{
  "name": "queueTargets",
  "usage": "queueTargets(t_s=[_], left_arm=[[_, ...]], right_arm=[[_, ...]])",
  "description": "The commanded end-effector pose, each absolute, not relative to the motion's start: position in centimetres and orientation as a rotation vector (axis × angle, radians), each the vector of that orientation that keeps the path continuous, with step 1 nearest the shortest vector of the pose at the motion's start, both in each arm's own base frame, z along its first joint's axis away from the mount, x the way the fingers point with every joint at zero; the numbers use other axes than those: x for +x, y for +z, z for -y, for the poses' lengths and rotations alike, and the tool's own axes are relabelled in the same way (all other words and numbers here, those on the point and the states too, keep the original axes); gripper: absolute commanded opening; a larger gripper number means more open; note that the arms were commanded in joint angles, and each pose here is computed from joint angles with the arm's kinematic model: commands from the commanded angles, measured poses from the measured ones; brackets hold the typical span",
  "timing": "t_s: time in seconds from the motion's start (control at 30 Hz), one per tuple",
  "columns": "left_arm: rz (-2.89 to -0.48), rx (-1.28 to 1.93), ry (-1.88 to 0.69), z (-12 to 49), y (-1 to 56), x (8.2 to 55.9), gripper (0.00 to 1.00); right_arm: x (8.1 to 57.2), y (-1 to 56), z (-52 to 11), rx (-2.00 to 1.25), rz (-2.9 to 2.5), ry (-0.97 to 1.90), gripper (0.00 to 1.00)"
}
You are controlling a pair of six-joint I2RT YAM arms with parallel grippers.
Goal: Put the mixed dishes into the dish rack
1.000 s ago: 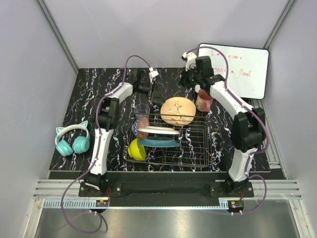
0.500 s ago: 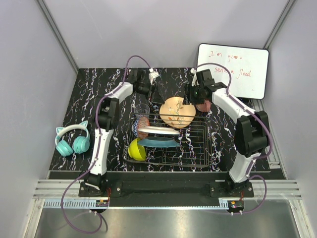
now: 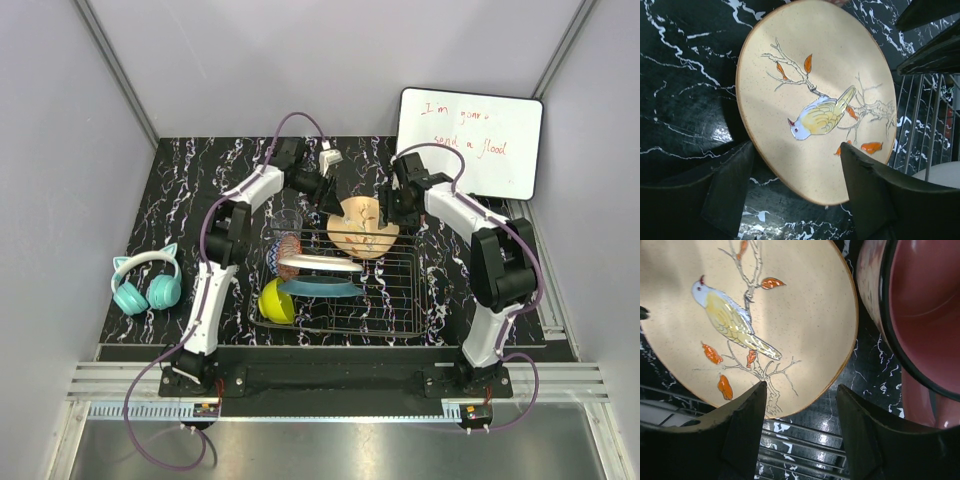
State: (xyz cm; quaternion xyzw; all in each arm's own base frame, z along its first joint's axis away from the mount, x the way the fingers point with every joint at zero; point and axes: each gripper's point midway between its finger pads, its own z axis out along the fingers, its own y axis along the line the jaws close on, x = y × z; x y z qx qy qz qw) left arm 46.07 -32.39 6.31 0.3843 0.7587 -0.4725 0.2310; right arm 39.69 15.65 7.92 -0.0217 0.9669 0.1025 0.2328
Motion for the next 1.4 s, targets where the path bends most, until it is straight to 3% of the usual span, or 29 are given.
queueTargets(t_s=[0.0,0.13,0.23,0.27,0.3,0.67,0.87,1.03,1.37], left_arm=[[-2.006,1.105,-1.241,32.2,9.5,46.8,0.65],[-2.016,1.122,-1.210,31.9,9.2,46.8,0.48],[-2.034,1.136,-1.140,31.2,8.8,47.2,0.20],[-2.045,1.136,-1.117,31.0,8.7,47.4,0.02],[-2.078,1.128,-1.075,30.5,8.2,47.6,0.00],[-2.159,1.094,-0.983,27.0,7.2,48.4,0.00],[-2.104,1.041,-0.979,26.6,10.8,49.8,0.01],[-2.030,1.012,-0.999,26.9,14.7,50.6,0.04],[-2.041,0.989,-0.994,25.7,14.6,50.7,0.09]], right_arm=[[38.7,5.1,-14.6,0.025,-2.738,0.219,0.65],[38.3,3.8,-15.0,0.038,-2.772,0.243,0.67],[38.3,3.6,-15.4,0.043,-2.778,0.276,0.68],[38.2,3.4,-15.5,0.047,-2.784,0.286,0.68],[38.1,3.4,-15.7,0.046,-2.784,0.295,0.69],[37.5,2.0,-17.7,0.041,-2.809,0.377,0.69],[38.3,4.3,-16.7,-0.022,-2.734,0.235,0.69],[37.6,2.5,-18.0,-0.053,-2.788,0.269,0.70],[39.1,1.0,-21.9,-0.149,-2.795,0.311,0.71]])
